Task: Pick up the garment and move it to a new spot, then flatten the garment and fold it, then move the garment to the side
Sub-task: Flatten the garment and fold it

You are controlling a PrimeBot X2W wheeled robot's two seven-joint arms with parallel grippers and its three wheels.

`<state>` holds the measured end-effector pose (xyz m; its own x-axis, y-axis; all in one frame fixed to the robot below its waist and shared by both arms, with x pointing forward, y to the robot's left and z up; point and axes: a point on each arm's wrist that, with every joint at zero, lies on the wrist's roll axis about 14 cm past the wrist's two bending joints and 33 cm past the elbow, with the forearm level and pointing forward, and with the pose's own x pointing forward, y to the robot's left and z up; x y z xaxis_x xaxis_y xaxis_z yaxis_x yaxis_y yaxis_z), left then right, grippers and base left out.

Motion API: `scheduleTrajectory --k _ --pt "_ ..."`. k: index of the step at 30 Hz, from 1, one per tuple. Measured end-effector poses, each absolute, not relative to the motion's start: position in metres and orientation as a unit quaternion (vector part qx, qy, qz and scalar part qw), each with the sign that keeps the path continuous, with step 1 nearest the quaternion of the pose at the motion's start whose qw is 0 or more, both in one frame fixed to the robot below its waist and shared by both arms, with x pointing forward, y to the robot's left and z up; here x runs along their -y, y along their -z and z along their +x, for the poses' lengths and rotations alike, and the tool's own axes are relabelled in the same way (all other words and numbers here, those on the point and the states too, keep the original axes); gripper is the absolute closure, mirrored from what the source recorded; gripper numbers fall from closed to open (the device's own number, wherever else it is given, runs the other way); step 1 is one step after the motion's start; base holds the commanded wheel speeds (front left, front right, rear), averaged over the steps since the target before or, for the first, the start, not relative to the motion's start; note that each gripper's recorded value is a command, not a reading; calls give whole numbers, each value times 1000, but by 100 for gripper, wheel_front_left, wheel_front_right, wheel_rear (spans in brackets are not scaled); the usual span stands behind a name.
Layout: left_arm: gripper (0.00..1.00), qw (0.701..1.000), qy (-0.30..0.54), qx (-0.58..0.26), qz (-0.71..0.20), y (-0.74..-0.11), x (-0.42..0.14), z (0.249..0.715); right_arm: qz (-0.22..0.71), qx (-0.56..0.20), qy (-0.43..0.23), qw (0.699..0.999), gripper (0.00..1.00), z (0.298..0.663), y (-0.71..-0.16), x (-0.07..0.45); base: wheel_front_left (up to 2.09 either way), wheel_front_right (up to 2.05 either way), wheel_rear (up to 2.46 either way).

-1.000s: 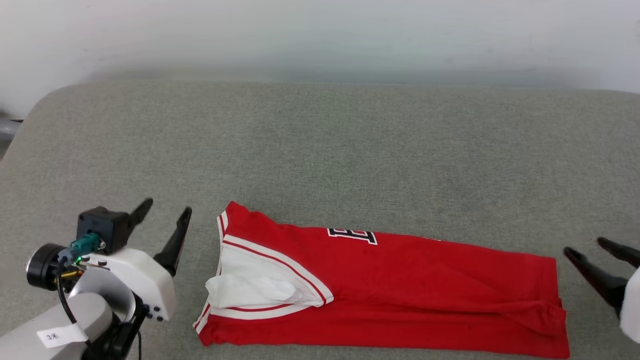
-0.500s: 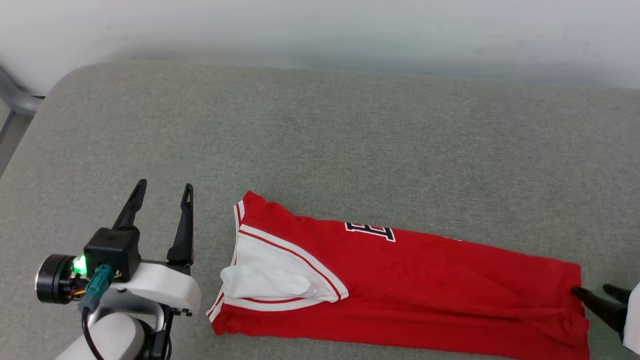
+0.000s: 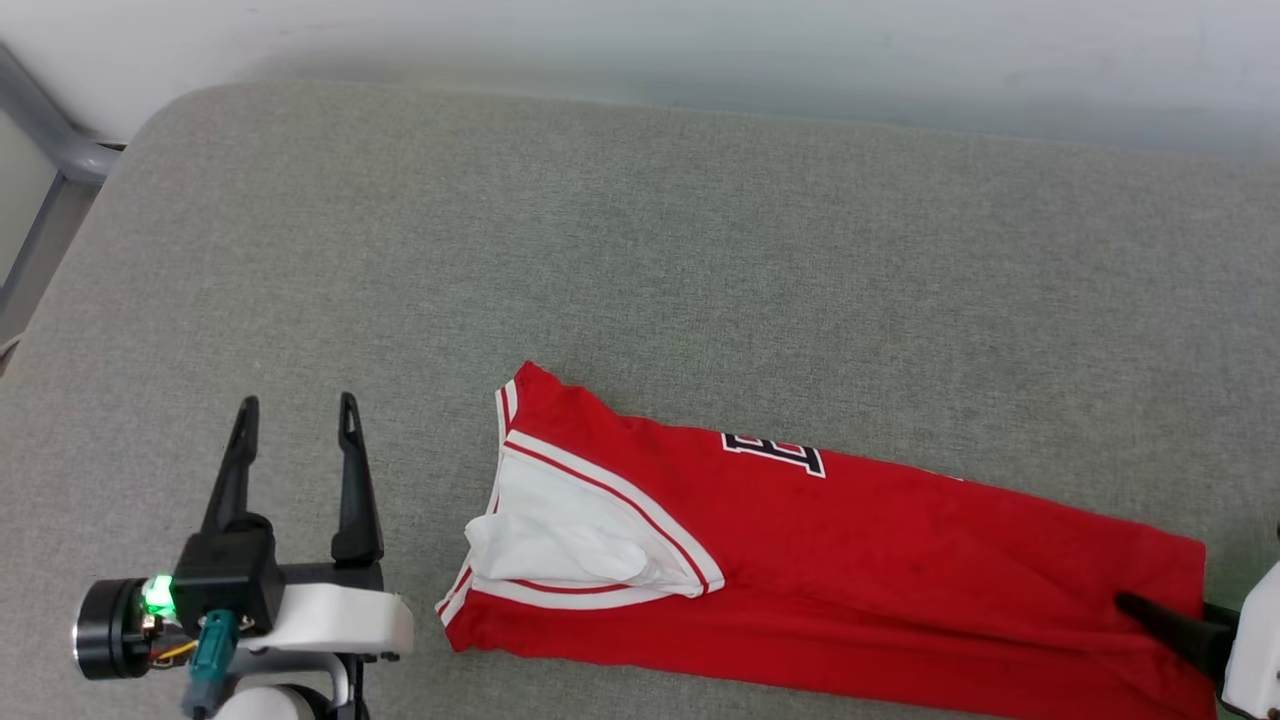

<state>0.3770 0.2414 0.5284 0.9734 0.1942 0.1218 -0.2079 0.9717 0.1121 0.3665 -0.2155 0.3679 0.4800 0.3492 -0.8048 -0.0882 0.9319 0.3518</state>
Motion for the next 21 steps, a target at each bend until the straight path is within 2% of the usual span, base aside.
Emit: scheduleTrajectory --k 10,11,12,13,21 --pt "0 990 -117 45 59 -515 -239 367 129 -507 -147 840 0 363 -355 201 0 0 0" --pt "0 990 -118 47 62 -515 -239 367 127 -506 -147 840 56 363 -355 202 0 0 0" --pt "0 990 -118 47 66 -515 -240 367 125 -506 -148 841 88 363 -354 201 0 0 0" --pt "0 989 -121 47 67 -515 -241 367 124 -505 -149 841 100 364 -354 201 0 0 0" --pt "0 989 -118 51 79 -517 -241 366 134 -486 -157 849 100 366 -359 197 0 0 0"
